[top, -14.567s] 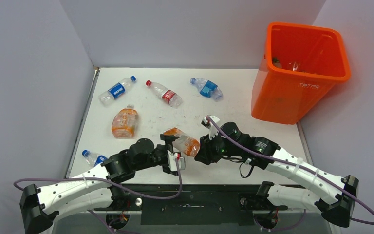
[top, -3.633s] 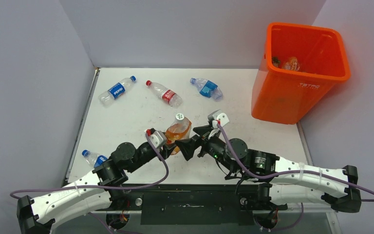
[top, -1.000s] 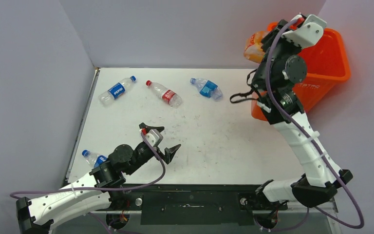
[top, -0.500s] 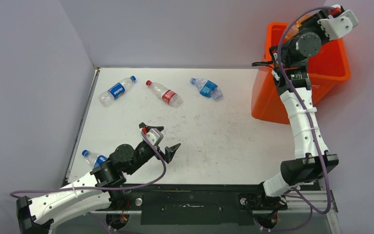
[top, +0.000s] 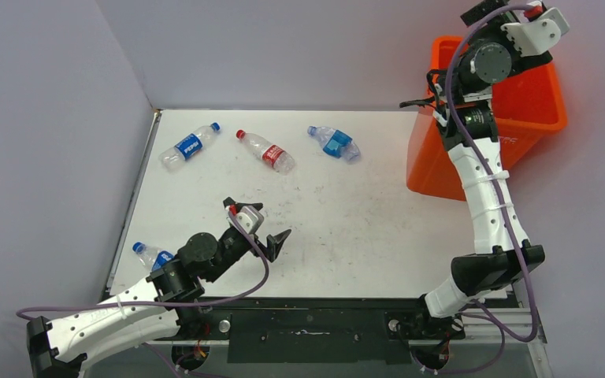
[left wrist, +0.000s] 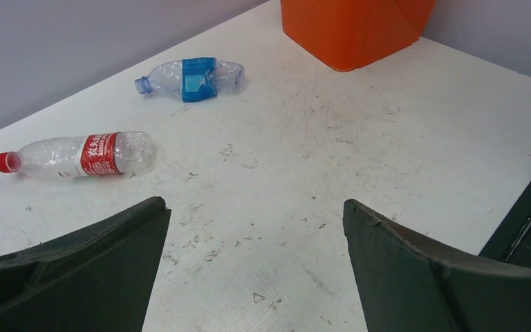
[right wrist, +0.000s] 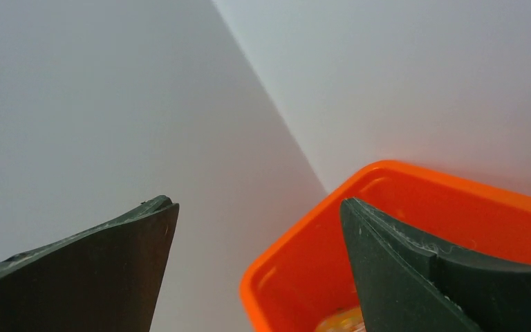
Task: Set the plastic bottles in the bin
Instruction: Place the plastic bottle in the trash bin, then pick up the plastic bottle from the corner of the board.
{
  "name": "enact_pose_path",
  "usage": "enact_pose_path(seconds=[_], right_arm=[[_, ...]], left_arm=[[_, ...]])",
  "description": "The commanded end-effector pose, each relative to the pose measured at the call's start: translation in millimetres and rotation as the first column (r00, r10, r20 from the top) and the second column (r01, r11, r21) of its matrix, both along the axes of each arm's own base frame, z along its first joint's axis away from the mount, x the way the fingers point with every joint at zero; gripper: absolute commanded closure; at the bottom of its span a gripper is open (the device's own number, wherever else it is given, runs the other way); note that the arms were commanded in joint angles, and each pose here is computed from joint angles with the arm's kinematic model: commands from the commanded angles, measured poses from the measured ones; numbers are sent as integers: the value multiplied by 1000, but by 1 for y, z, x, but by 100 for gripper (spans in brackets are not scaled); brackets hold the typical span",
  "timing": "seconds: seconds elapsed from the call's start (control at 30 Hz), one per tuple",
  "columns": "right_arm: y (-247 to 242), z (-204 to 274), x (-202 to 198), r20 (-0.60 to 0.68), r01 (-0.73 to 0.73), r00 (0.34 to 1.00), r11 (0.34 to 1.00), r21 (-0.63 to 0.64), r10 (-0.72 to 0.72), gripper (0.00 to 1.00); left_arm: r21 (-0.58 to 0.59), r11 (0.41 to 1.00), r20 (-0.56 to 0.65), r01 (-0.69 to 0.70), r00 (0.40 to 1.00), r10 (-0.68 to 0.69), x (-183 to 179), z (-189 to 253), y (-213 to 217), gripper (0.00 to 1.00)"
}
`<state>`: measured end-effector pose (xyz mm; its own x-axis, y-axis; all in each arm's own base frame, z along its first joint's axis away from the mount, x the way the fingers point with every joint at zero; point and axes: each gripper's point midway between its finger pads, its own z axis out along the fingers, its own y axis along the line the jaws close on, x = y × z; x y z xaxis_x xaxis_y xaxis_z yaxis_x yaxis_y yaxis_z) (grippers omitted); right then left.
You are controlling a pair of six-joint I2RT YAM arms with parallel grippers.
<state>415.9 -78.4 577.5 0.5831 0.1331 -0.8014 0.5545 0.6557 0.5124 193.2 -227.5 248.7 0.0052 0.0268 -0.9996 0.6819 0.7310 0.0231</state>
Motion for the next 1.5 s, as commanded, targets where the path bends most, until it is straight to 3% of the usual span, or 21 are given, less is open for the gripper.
enact_pose_path(seconds=[0.0,0.17,0.4,0.6,0.73,0.83,0.97,1.1,1.23,1.33,1.47], right_arm=[[65,62,-32,132,-197,970,979,-56,203,10],[138,71,-45,104,-457,876,879,-134,471,10],[229,2,-54,-27,-811,573,563,-160,819,10],[295,-138,-71,-174,-947,317,322,-3,932,10],[317,-230,-92,-245,-962,210,245,123,946,10],[331,-296,-111,-298,-956,121,192,222,947,10],[352,-365,-139,-368,-938,-8,121,324,930,10],[371,-410,-163,-418,-919,-113,65,389,901,9],[388,-431,-174,-422,-906,-170,27,423,891,9],[405,-437,-178,-410,-897,-219,-17,441,885,9],[424,-439,-186,-414,-890,-275,-67,451,868,9]], left_arm=[[-74,997,34,-16,999,19,2,31,0,4],[-65,997,27,-46,998,47,6,29,3,4],[-62,978,-14,-199,980,199,20,28,25,4],[-38,931,-50,-364,931,362,33,24,51,4],[-43,871,-105,-489,869,483,45,14,73,4],[-39,813,-212,-581,800,561,52,4,87,4],[14,711,-375,-703,655,656,54,-26,115,4],[77,549,-431,-832,469,771,47,-44,169,4],[194,355,-485,-915,225,845,48,-58,230,4],[278,204,-579,-938,6,815,41,-79,261,4],[348,5,-607,-937,-221,763,27,-100,293,4]])
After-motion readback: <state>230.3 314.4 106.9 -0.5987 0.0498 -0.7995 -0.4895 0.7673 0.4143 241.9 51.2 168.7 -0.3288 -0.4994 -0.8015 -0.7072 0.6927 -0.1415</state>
